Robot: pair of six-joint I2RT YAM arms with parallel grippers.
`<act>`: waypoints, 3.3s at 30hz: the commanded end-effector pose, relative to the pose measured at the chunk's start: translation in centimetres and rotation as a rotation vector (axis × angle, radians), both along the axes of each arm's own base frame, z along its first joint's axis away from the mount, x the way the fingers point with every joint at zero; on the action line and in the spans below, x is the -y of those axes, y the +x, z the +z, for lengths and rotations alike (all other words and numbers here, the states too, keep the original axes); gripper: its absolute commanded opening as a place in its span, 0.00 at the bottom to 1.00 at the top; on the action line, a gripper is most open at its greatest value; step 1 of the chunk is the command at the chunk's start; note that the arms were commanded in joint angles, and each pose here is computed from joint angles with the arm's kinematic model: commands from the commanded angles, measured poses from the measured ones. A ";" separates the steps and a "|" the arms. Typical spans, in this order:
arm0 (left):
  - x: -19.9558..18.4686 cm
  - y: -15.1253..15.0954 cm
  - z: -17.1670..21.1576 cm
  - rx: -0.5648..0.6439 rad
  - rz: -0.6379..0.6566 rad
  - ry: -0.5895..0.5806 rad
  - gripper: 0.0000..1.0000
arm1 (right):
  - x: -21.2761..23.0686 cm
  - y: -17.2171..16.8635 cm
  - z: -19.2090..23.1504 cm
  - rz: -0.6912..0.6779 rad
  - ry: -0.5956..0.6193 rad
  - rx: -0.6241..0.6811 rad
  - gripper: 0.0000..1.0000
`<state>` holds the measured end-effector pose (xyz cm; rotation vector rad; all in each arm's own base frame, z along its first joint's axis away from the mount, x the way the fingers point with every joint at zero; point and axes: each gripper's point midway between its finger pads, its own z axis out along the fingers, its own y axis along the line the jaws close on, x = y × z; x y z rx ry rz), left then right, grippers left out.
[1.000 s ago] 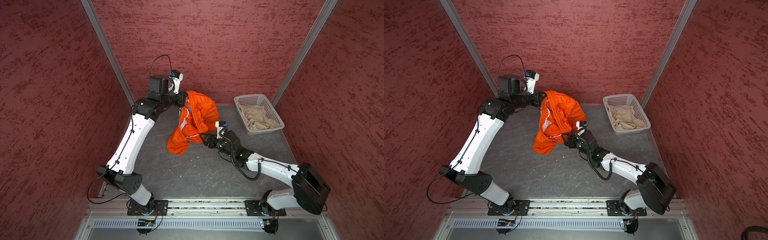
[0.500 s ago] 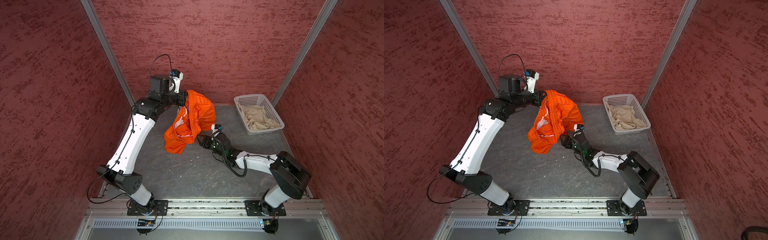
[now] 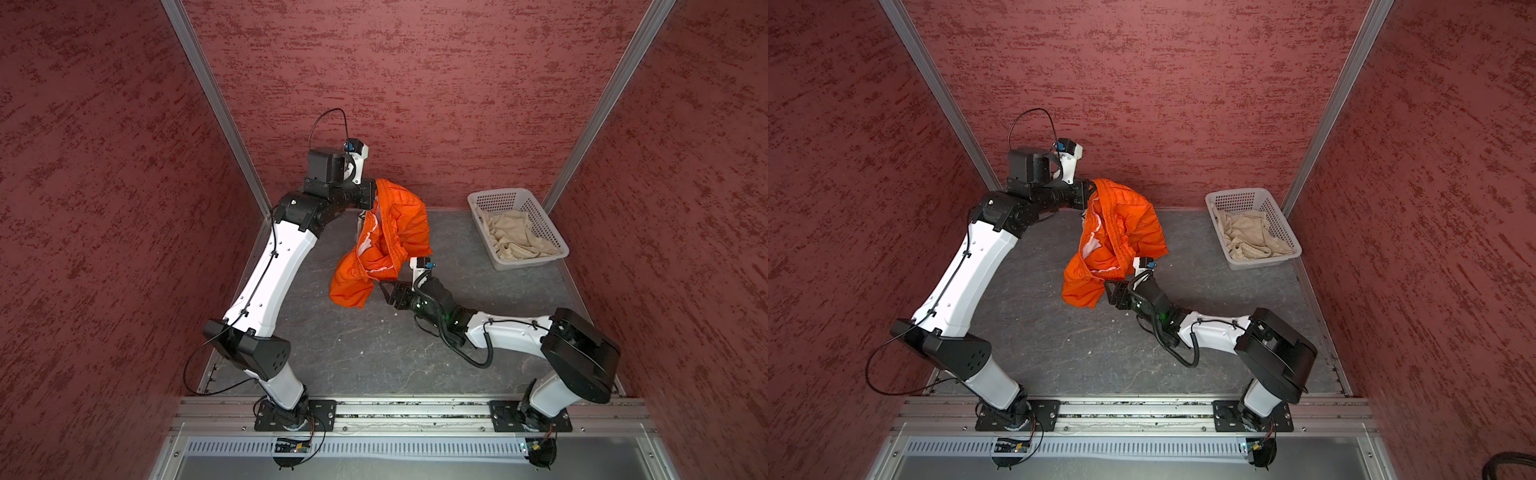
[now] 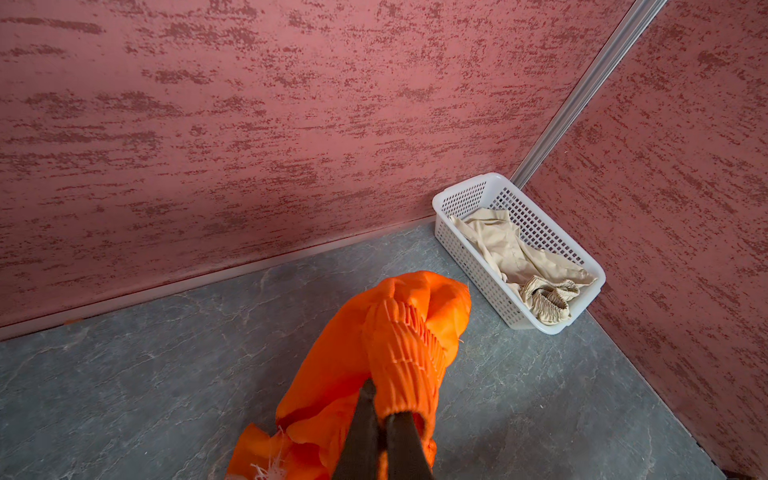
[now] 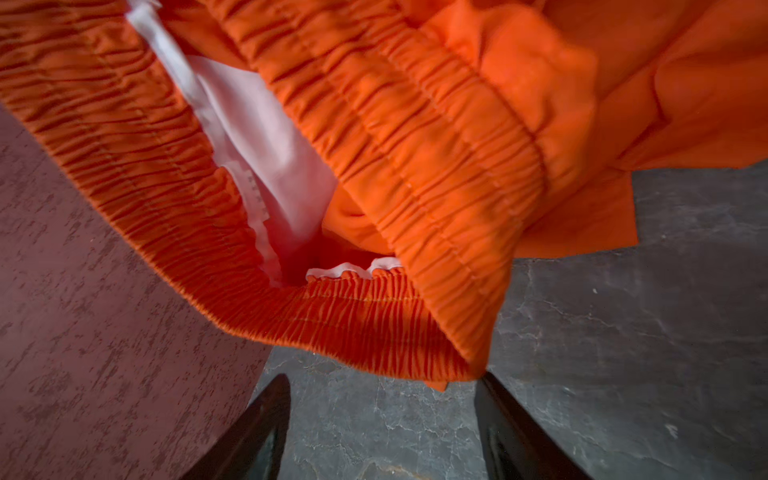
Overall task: Fold and stack the shorts
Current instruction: 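Grasp the waistband with the right gripper and lift both grippers apart, then lower the held waistband onto the table with both grippers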
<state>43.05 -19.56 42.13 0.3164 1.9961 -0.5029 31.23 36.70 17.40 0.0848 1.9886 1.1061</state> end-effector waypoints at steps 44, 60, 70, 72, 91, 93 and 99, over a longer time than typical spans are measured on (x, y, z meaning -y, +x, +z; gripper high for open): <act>-12.4 -8.1 11.4 0.343 0.299 0.159 0.06 | 17.0 4.2 28.6 -0.298 -0.511 0.584 0.00; -17.8 -12.5 7.9 0.253 0.525 0.257 0.07 | 12.1 2.3 26.7 0.056 -0.518 0.414 0.00; -20.6 -15.2 14.4 0.421 0.624 0.334 0.09 | 1.6 -6.7 30.3 0.631 -0.184 0.466 0.00; -20.3 -14.1 15.2 0.435 0.608 0.372 0.09 | 1.2 -7.6 30.6 0.675 -0.098 0.446 0.00; 8.0 9.9 -19.4 -0.193 -0.223 0.434 0.09 | 9.5 1.3 -6.7 0.126 -0.098 -0.441 0.00; 11.2 9.8 -21.3 -0.197 -0.289 0.422 0.09 | 11.0 0.8 -8.9 0.072 -0.119 -0.481 0.00; 15.3 7.7 -22.9 -0.240 -0.392 0.371 0.34 | 14.2 -0.7 -11.0 -0.006 -0.157 -0.522 0.24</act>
